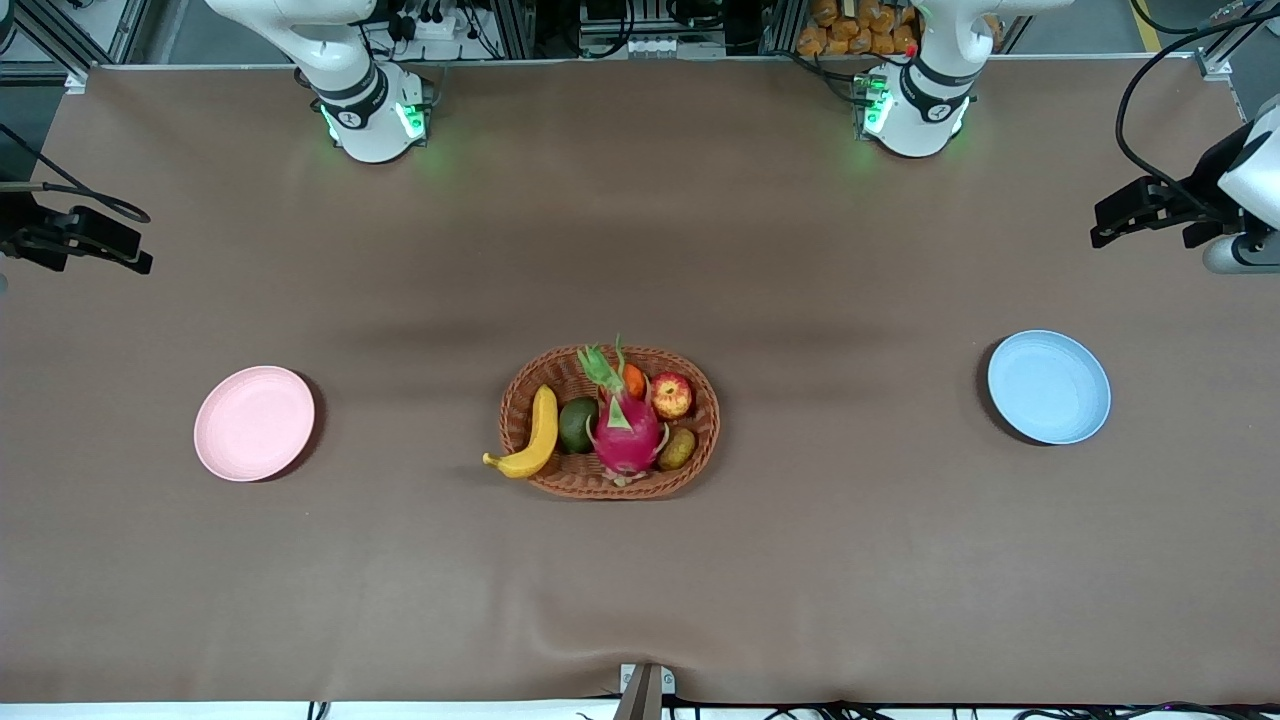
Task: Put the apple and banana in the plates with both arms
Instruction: 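Start moving the left gripper from rest toward the fruit basket, then move the left gripper over the apple while the right gripper reaches the banana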
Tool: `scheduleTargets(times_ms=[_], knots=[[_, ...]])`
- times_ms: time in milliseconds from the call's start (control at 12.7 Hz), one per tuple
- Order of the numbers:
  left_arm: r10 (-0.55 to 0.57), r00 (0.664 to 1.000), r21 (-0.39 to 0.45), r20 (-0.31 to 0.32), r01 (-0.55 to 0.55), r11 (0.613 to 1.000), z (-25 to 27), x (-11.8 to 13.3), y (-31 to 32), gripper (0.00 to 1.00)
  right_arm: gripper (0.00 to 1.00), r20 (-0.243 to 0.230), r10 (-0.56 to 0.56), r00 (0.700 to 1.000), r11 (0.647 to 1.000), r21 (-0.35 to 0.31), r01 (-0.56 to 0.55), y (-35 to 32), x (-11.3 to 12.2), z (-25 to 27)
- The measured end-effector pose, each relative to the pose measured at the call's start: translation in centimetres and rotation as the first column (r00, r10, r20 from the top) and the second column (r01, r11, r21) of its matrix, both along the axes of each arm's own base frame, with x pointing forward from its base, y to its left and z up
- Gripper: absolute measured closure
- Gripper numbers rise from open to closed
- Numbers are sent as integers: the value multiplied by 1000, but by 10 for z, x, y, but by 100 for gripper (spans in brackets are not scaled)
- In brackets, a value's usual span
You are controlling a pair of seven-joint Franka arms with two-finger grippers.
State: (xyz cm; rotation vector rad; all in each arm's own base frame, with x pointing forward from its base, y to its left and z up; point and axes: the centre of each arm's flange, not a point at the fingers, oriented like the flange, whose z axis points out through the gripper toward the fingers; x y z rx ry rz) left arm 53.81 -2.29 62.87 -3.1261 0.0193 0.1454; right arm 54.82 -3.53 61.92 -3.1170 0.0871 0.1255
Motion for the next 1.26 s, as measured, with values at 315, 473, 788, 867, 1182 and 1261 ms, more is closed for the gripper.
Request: scheduleTargets(times_ms=[315, 473, 788, 867, 1182, 1261], knots=[[-1, 1000, 0, 0, 1, 1000, 0, 0, 0, 0, 0, -4, 0, 1000, 1000, 0, 0, 0, 0, -2], [-2, 1000, 0, -4, 2, 1000, -2, 1, -1, 0, 0, -4, 0, 1000, 1000, 0, 0, 0, 0, -2], [-34, 998, -24, -53, 33, 999, -27, 11, -20, 0, 0, -5, 0, 1000, 1000, 0, 0, 0, 0, -2], [-56, 996, -32, -70, 54, 998, -37, 15, -31, 0, 0, -5, 0, 1000, 1000, 0, 0, 0, 0, -2], [-168, 979, -48, -112, 163, 985, -81, 29, -95, 0, 0, -7, -1, 1000, 1000, 1, 1, 0, 0, -3], [-194, 975, -66, -107, 188, 980, -93, 32, -110, 0, 0, -7, -1, 1000, 1000, 1, 1, 0, 0, -3]])
